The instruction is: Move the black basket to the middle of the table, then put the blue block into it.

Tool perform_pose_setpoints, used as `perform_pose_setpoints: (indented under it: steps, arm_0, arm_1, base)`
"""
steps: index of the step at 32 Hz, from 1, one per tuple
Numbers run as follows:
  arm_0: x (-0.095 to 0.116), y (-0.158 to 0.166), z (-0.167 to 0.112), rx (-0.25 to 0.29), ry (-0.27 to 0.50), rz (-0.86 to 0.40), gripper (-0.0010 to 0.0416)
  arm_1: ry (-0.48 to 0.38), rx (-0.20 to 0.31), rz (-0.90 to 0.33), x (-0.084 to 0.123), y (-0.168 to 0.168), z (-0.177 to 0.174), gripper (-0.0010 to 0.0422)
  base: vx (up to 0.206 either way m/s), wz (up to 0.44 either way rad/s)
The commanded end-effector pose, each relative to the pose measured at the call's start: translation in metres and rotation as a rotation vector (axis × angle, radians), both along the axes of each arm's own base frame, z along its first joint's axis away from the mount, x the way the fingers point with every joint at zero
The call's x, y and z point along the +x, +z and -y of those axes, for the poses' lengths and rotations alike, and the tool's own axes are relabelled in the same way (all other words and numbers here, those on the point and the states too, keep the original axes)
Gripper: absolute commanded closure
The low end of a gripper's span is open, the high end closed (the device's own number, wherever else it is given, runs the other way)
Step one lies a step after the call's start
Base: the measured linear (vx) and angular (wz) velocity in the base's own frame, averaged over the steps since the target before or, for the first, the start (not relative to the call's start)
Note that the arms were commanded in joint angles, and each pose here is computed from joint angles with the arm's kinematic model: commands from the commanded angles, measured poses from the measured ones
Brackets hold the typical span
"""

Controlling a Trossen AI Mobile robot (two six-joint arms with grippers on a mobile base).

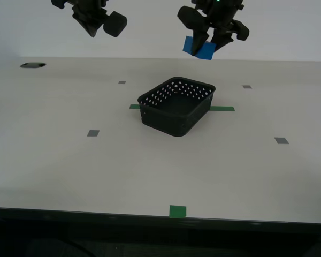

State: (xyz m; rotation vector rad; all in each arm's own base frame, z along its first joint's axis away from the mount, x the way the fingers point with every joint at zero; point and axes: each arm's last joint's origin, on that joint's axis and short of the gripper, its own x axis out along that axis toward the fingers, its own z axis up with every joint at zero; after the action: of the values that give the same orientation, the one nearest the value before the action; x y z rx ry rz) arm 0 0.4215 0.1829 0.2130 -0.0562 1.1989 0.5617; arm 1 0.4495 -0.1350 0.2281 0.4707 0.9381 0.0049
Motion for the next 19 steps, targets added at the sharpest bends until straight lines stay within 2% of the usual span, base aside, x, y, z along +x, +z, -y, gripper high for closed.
perform_pose_setpoints:
  steps: [1,3,7,12,13,17,19]
  arm_0:
    - [-0.013,-0.001,-0.021,-0.004,0.06,-0.029,0.0407]
    - [-0.031,-0.002,-0.047,-0.024,0.132,-0.065,0.0407]
    - [-0.053,-0.004,-0.074,-0.046,0.206,-0.104,0.0407]
    - [-0.06,-0.011,-0.079,-0.059,0.225,-0.121,0.0406]
    - [-0.064,-0.022,-0.076,-0.085,0.225,-0.152,0.0406]
    - [-0.067,-0.034,-0.073,-0.118,0.219,-0.163,0.04]
    - [-0.068,-0.038,-0.072,-0.124,0.226,-0.162,0.0374]
  arm_1:
    - [0.001,0.009,0.007,0.001,0.001,-0.003,0.0412]
    - [0.025,0.026,0.018,0.003,0.002,-0.009,0.0412]
    - [0.059,0.026,0.018,0.007,0.001,-0.025,0.0412]
    - [0.076,0.029,0.01,0.009,0.001,-0.033,0.0412]
    - [0.079,0.028,0.008,0.009,0.001,-0.034,0.0412]
    - [0.08,0.028,0.009,0.009,0.001,-0.035,0.0412]
    - [0.08,0.028,0.008,0.009,0.001,-0.035,0.0412]
  base:
    - [0.0,0.0]
    - [0.0,0.0]
    - [0.0,0.0]
    - [0.0,0.0]
    - [0.0,0.0]
    - [0.0,0.0]
    - [0.0,0.0]
